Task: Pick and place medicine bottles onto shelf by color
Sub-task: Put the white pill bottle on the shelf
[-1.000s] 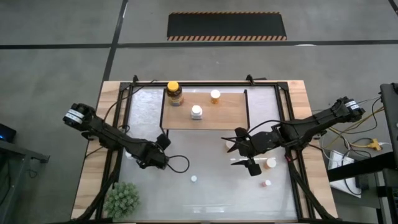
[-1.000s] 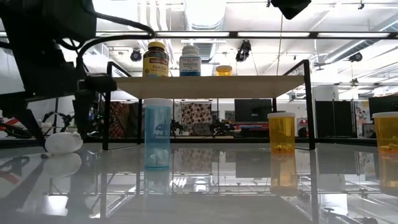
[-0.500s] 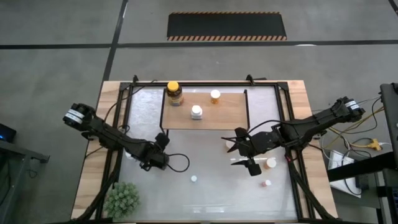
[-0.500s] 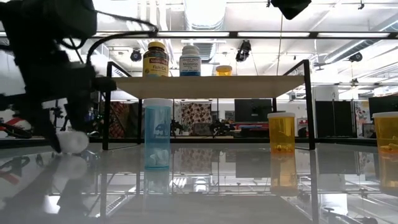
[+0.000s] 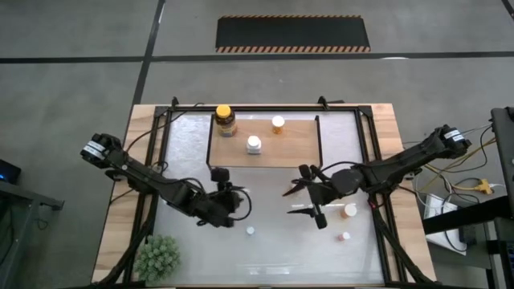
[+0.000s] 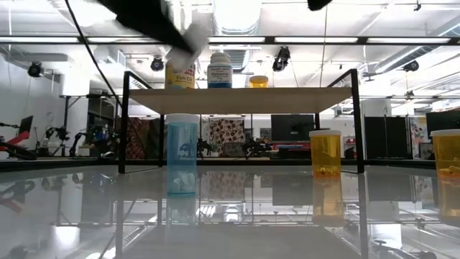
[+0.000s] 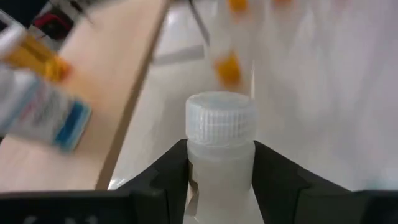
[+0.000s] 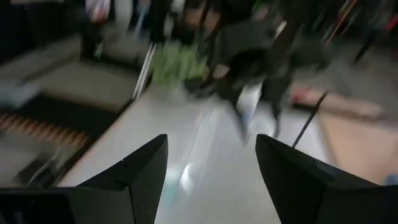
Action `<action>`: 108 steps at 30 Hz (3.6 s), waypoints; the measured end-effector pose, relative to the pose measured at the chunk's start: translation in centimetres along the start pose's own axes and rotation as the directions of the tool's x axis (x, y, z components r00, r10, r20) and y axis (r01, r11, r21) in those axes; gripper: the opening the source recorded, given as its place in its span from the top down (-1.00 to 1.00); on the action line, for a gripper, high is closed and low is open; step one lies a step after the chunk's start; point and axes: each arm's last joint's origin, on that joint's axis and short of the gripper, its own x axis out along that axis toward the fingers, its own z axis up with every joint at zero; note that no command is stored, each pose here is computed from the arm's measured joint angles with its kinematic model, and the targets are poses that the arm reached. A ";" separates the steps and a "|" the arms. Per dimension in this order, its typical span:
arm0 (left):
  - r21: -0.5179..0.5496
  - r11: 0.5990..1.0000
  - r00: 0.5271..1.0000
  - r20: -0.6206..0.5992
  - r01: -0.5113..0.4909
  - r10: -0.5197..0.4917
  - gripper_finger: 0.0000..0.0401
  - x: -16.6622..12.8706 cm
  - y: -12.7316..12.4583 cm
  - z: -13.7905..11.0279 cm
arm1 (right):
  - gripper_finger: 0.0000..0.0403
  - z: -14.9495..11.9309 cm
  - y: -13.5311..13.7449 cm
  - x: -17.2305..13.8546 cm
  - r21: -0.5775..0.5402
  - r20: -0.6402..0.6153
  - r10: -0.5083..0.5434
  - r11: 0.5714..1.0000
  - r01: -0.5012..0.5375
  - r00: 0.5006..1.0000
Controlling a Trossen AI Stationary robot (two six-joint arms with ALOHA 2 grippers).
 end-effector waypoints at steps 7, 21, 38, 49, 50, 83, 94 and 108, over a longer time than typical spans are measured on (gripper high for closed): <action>-0.210 0.976 0.968 0.252 0.061 -0.007 0.35 0.1 -0.3 1.9 | -0.16 -1.1 0.0 0.3 -0.020 0.266 -0.095 0.994 0.104 0.959; -0.237 0.971 0.900 0.429 0.031 0.076 0.35 -0.1 0.1 2.8 | -0.16 -0.7 -0.2 4.6 -0.004 0.208 -0.253 0.966 0.260 0.945; -0.225 0.974 0.892 0.443 0.016 0.088 0.34 -0.1 0.3 3.0 | -0.16 0.5 -0.7 7.6 0.002 0.163 -0.364 0.930 0.369 0.917; -0.224 0.975 0.891 0.446 0.017 0.087 0.34 -0.1 0.4 3.1 | 0.25 0.3 -0.7 7.8 0.010 0.152 -0.375 0.926 0.378 0.915; -0.222 0.975 0.891 0.446 0.015 0.088 0.34 -0.1 0.4 3.1 | 0.31 0.4 -0.7 7.7 0.013 0.150 -0.373 0.927 0.376 0.915; -0.134 0.990 0.875 0.473 -0.048 0.107 -0.27 -2.3 2.2 3.8 | 0.36 0.5 -7.6 0.3 0.210 -0.267 -0.701 0.628 0.750 0.662; -0.138 0.989 0.873 0.476 -0.046 0.107 -0.27 -2.4 2.3 3.8 | 0.36 -3.5 -13.6 -1.7 0.217 -0.388 -0.812 0.379 0.899 0.436; -0.138 0.989 0.873 0.475 -0.047 0.108 -0.27 -2.4 2.3 3.8 | 0.30 -4.6 -13.7 -2.1 0.193 -0.437 -0.812 0.336 0.922 0.388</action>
